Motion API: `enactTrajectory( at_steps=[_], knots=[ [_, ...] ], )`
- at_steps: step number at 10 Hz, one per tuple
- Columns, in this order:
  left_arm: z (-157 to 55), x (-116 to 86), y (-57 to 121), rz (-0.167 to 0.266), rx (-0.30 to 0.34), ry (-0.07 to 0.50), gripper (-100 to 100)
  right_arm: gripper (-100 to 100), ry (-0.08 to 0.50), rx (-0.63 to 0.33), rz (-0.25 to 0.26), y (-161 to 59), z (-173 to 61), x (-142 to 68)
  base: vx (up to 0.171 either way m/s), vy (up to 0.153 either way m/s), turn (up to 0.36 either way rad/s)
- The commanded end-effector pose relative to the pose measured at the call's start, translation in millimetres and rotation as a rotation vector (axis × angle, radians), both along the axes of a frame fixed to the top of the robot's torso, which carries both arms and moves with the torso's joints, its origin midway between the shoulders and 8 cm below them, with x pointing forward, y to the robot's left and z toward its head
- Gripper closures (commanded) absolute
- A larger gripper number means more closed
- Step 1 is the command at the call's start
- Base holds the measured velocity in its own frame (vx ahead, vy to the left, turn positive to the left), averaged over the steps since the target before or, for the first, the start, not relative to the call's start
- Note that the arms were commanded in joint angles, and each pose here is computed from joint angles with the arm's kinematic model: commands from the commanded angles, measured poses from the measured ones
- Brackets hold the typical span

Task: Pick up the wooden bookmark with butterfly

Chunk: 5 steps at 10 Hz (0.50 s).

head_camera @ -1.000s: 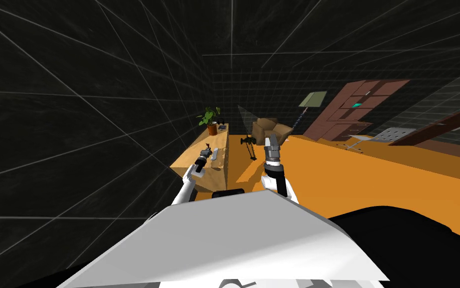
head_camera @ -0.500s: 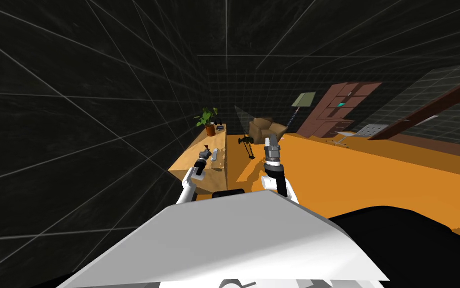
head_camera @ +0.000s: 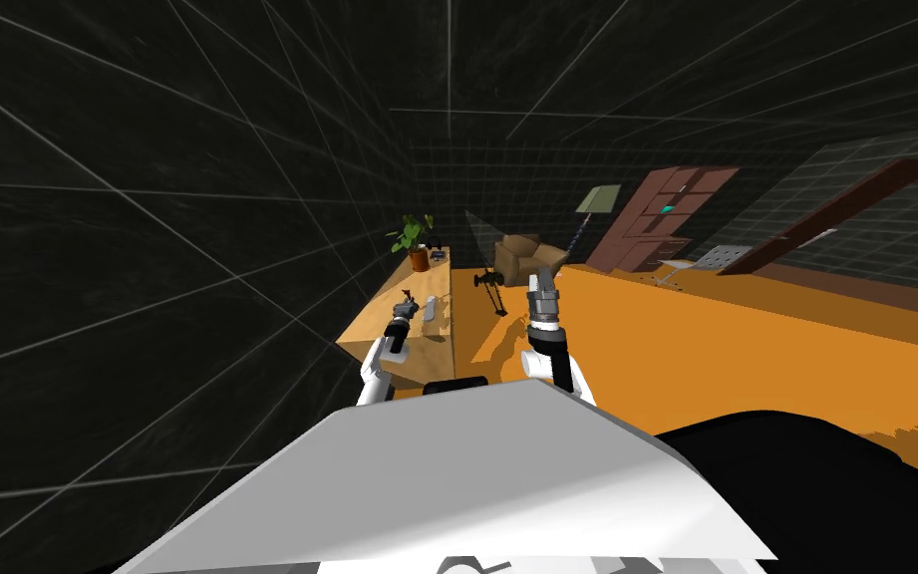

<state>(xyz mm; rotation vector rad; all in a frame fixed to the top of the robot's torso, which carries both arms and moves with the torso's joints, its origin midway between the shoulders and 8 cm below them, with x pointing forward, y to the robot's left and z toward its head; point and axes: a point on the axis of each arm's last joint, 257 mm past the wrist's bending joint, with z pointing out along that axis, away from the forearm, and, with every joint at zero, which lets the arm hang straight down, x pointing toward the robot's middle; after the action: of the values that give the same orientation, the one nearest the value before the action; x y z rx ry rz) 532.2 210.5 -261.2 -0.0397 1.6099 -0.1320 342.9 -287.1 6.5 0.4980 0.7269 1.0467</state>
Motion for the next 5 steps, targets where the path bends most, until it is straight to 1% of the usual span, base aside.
enactTrajectory(
  at_steps=[1,2,3,4,5],
  knots=[
    [14.0,1.2,1.0,0.004,0.001,-0.025,100,0,0.000,0.000,0.000,0.0,0.0,0.0,0.000,0.012,0.053],
    [1.8,-12.5,16.1,0.074,0.004,0.013,100,0,0.000,0.000,0.000,0.0,0.0,0.0,-0.002,0.073,-0.198],
    [12.4,-15.1,19.1,0.080,0.012,-0.009,100,0,0.000,0.000,0.000,0.1,0.1,0.0,-0.006,0.100,-0.146],
    [22.3,-14.2,19.3,0.080,0.012,-0.028,100,0,0.000,0.000,0.000,0.0,0.0,0.0,-0.002,0.051,0.011],
    [15.4,-13.6,17.9,0.077,0.010,-0.016,100,0,0.000,0.000,0.000,0.0,0.0,0.0,0.001,0.015,0.009]
  ],
)
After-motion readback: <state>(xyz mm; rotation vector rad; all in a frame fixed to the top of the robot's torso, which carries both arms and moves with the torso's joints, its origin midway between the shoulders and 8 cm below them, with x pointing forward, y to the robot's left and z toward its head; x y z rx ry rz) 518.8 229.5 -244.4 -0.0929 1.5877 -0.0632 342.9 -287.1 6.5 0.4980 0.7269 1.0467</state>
